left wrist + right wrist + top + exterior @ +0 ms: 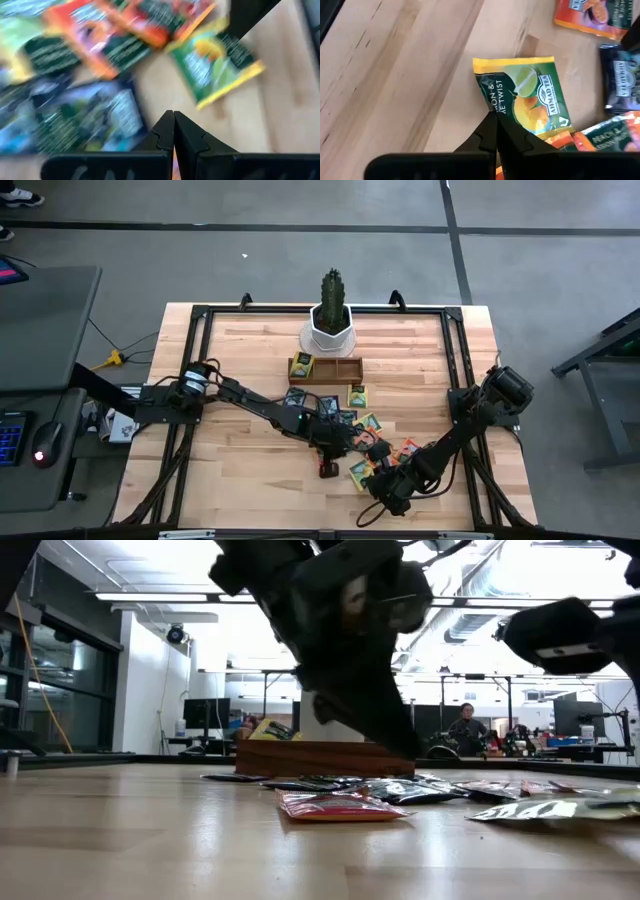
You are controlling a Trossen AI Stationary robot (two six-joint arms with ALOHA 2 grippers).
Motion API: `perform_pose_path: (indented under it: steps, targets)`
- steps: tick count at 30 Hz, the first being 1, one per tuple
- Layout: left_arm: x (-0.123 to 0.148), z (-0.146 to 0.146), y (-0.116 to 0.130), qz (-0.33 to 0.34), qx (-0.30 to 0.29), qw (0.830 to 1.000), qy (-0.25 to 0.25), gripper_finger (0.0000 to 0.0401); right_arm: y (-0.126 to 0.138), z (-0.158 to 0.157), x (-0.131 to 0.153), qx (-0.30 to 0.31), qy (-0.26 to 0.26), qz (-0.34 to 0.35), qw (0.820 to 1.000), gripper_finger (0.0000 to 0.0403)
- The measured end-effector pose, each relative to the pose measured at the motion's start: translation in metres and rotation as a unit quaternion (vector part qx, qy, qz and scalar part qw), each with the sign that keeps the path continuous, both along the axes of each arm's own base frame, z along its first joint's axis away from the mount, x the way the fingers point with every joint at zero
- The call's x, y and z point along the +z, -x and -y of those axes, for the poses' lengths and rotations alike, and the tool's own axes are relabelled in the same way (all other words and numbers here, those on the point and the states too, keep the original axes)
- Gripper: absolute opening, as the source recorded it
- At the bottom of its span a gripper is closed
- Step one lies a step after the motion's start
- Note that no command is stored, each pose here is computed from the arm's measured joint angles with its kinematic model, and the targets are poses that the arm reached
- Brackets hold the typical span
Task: Pick & Place Tea
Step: Put the yellow tea bag into the left section of the wooden organizer
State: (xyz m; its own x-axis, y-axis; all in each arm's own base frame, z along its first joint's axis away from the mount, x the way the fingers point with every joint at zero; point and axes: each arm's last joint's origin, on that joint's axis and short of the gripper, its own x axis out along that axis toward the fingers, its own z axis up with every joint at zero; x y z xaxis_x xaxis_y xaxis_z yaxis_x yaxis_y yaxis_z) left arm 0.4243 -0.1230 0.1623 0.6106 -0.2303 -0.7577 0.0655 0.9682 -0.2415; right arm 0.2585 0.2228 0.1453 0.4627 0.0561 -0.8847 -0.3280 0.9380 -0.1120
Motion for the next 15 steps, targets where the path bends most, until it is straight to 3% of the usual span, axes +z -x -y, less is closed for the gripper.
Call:
perform_pose_path:
  steps: [10,15]
  targets:
    - [0.027,-0.010,0.011,-0.005,0.020,0.999,-0.042,0.0000,-0.017,-0.006,0.039,-0.002,-0.021,-0.005,1.000,0.0000]
    - [0.034,-0.012,0.018,-0.022,0.017,0.998,-0.051,0.0000,-0.018,-0.002,0.047,-0.023,0.056,0.035,0.998,0.0000]
